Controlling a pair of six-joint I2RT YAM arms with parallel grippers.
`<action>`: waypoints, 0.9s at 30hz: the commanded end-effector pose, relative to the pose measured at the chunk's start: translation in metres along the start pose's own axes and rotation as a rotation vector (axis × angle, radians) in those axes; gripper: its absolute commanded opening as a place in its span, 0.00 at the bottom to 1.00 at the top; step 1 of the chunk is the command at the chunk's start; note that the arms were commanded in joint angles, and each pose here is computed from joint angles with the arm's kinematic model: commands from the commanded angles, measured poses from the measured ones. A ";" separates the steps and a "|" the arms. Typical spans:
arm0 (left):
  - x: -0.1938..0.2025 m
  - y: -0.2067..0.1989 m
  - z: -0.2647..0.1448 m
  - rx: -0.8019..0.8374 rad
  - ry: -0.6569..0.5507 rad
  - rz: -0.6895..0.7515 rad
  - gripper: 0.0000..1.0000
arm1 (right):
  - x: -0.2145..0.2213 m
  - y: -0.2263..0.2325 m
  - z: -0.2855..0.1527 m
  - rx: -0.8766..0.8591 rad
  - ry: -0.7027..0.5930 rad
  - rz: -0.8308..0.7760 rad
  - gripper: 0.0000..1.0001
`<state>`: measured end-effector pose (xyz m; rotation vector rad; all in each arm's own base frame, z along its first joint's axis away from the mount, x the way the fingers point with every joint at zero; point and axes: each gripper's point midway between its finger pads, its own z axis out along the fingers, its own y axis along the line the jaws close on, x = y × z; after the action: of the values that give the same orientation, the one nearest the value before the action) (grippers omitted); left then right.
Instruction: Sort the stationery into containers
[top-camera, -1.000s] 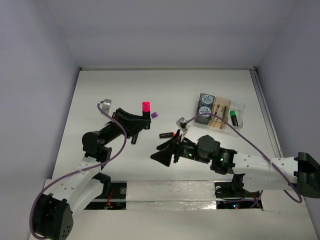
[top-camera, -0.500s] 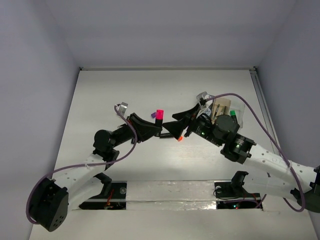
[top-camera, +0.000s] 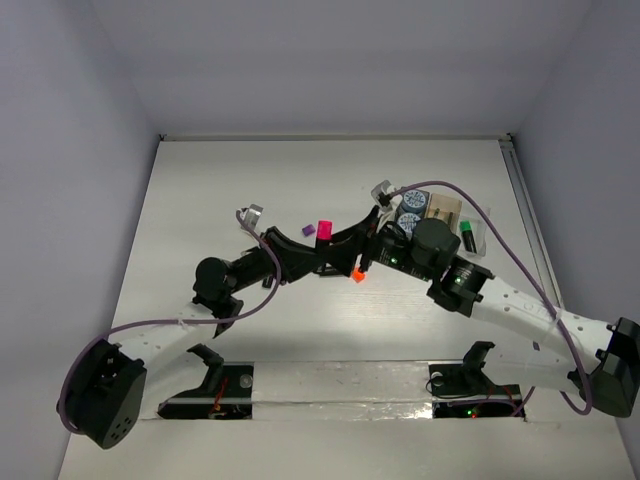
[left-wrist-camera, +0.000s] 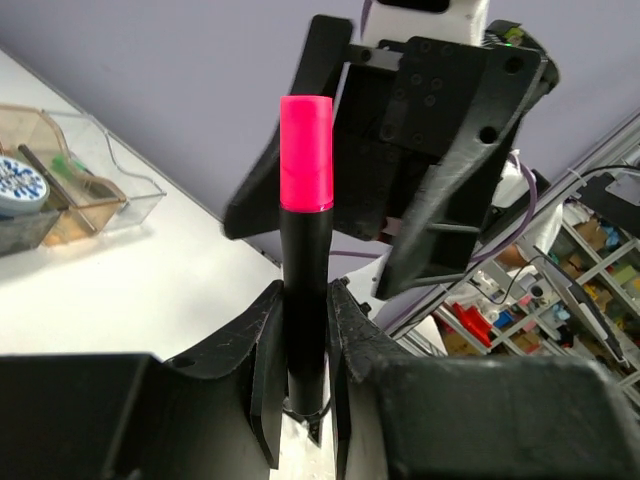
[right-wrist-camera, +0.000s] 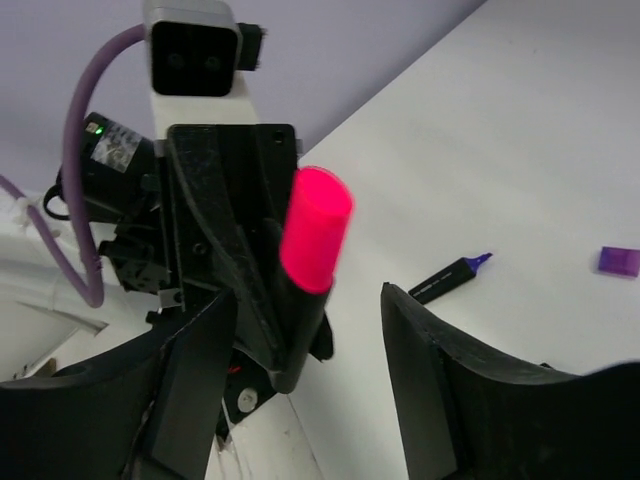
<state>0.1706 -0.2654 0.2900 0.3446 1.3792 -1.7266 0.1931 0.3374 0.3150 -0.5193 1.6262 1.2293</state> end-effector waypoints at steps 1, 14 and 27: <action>-0.009 -0.028 0.000 0.131 -0.035 0.070 0.00 | -0.024 0.025 0.003 -0.114 -0.066 -0.004 0.64; -0.005 -0.028 -0.002 0.139 -0.038 0.038 0.00 | -0.021 0.022 0.003 -0.125 -0.069 0.044 0.26; -0.003 -0.017 -0.008 0.053 -0.050 0.067 0.47 | -0.040 -0.039 -0.016 0.075 -0.142 0.080 0.07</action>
<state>0.1656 -0.2644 0.2771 0.3121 1.4129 -1.7541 0.2191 0.3191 0.3205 -0.3911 1.6183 1.2633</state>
